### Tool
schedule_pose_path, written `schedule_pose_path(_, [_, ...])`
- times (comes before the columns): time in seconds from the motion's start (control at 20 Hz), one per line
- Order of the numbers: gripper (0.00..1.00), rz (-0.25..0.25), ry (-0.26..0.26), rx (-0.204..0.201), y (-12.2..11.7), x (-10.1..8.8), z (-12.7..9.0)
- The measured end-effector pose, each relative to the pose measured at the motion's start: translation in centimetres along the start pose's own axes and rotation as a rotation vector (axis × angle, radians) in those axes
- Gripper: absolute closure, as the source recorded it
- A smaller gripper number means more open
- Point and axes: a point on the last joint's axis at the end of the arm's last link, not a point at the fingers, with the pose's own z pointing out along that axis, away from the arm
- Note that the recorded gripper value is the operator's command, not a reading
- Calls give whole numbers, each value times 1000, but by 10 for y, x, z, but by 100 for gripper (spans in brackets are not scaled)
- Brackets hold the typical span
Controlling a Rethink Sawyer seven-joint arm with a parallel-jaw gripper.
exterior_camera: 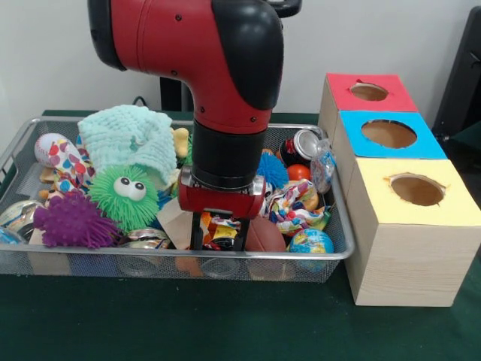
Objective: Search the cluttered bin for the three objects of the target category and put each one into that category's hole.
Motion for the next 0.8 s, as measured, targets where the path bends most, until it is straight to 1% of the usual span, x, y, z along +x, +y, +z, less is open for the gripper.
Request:
schedule_pose_path(0.1, [0, -3, 8, -1, 0, -1, 0])
schedule_pose_path(0.4, [0, -16, 54, -13, -1, -8, 3])
schedule_pose_path(0.65, [0, -21, 93, -31, -4, -12, 6])
schedule_pose_path(0.8, [0, -21, 101, -40, -5, -13, 7])
